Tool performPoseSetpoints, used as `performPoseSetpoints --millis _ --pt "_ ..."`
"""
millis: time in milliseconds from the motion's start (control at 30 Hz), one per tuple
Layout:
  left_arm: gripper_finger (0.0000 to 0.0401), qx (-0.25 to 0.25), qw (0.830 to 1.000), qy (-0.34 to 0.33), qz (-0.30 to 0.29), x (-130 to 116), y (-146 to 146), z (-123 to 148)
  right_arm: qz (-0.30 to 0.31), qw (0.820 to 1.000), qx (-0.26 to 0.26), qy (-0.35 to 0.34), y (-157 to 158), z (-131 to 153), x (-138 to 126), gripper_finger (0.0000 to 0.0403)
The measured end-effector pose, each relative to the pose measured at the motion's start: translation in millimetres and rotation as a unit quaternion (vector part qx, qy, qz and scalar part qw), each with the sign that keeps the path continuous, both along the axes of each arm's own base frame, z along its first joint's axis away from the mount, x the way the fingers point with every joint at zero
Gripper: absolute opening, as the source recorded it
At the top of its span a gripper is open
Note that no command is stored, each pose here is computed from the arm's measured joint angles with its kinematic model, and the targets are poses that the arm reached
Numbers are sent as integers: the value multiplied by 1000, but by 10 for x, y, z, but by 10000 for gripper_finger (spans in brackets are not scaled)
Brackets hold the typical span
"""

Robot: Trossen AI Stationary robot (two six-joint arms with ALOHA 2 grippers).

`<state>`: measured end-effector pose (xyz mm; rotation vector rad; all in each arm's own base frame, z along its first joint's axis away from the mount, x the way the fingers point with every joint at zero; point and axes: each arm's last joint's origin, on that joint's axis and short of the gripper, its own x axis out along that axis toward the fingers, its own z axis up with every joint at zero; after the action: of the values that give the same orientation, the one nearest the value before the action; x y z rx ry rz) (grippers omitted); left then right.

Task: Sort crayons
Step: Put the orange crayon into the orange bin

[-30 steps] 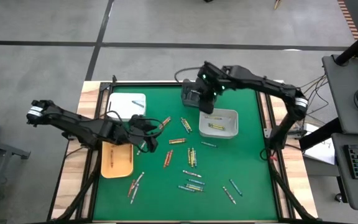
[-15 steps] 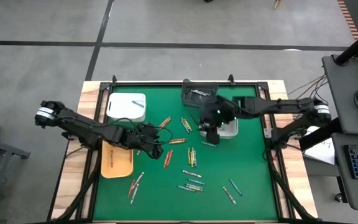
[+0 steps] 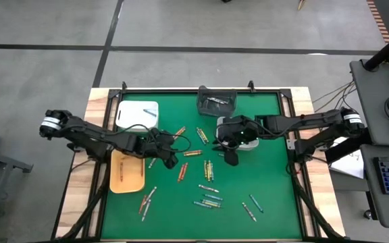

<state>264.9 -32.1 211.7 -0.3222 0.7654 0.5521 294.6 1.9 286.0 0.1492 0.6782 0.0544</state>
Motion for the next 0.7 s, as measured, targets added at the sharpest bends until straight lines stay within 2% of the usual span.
performPoseSetpoints --millis 167,300,433,533,700 --pt "155 49 997 46 -33 81 135 -117 3 1000 2 -28 28 -31 27 112" --pt "155 106 985 69 -119 198 95 -218 4 999 13 -38 78 -67 32 112" --pt "155 127 973 54 -184 350 45 -317 0 999 27 -38 121 -130 25 112" --pt "155 139 968 54 -202 440 61 -423 -4 999 22 -45 155 -162 25 112" --pt "155 149 967 61 -197 540 165 -584 -11 998 20 -57 170 -176 33 112"
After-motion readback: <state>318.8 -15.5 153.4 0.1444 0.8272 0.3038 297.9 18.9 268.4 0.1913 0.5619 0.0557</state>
